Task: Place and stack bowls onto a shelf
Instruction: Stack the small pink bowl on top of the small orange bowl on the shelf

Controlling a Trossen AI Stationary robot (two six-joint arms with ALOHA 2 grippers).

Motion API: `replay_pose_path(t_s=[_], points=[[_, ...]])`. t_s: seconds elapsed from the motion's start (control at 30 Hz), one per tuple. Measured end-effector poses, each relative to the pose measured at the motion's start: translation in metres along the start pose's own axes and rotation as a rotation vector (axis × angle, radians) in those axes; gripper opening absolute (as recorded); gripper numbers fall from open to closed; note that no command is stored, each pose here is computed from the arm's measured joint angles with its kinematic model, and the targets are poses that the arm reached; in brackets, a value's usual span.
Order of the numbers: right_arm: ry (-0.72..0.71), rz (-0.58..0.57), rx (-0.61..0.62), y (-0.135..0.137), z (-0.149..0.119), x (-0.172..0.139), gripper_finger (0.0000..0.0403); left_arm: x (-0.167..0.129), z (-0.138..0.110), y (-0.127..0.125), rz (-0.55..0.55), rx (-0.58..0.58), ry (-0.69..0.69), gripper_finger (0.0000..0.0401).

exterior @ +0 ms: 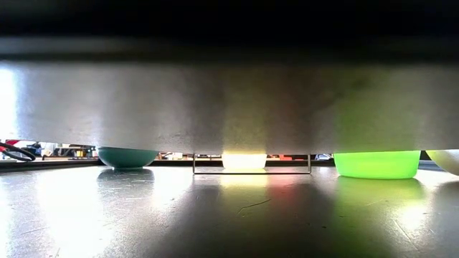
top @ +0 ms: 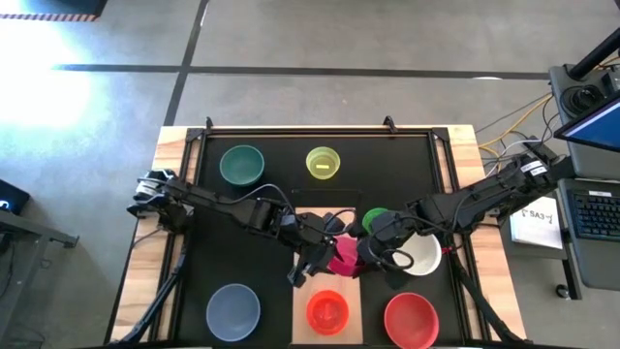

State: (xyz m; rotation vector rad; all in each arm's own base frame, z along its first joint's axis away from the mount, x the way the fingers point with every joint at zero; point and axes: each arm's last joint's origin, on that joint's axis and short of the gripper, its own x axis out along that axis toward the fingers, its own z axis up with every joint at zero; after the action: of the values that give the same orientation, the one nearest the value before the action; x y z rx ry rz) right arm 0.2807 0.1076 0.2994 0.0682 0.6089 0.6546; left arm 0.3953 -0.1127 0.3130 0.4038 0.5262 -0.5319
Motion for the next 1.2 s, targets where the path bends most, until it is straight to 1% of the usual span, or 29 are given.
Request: replay_pose_path(t_s=[0.13,0.27,0.47,0.6,0.73,0.8,0.9,1.1,1.2], points=[[0.001,-0.016,0.068,0.0,0.0,0.0,0.0011,0.002,-0.002,0.001,0.036,-0.009,0.027,0.0155],[0.046,-0.038,0.172,-0.002,-0.005,0.001,0.0012,0.002,-0.003,0.002,0.137,-0.007,0.072,0.0156],[0.073,-0.045,0.265,-0.004,-0.008,0.006,0.0012,-0.003,0.002,0.005,0.14,-0.008,0.069,0.0156],[0.076,-0.061,0.314,-0.005,-0.009,0.007,0.0012,-0.003,0.002,0.005,0.143,-0.034,0.079,0.0156],[0.081,-0.079,0.33,-0.005,-0.01,0.007,0.0012,-0.002,-0.002,0.005,0.174,-0.079,0.103,0.0155],[0.083,-0.079,0.332,-0.005,-0.011,0.007,0.0012,-0.001,-0.004,0.005,0.167,-0.107,0.116,0.0155],[0.096,-0.05,0.327,-0.004,-0.012,0.008,0.0012,0.0,-0.007,0.006,0.154,-0.136,0.126,0.0159],[0.099,-0.061,0.326,-0.005,-0.012,0.008,0.0012,0.0,-0.009,0.007,0.151,-0.179,0.144,0.0186],[0.11,-0.06,0.328,-0.004,-0.013,0.008,0.0012,-0.001,-0.013,0.005,0.142,-0.182,0.191,0.0204]])
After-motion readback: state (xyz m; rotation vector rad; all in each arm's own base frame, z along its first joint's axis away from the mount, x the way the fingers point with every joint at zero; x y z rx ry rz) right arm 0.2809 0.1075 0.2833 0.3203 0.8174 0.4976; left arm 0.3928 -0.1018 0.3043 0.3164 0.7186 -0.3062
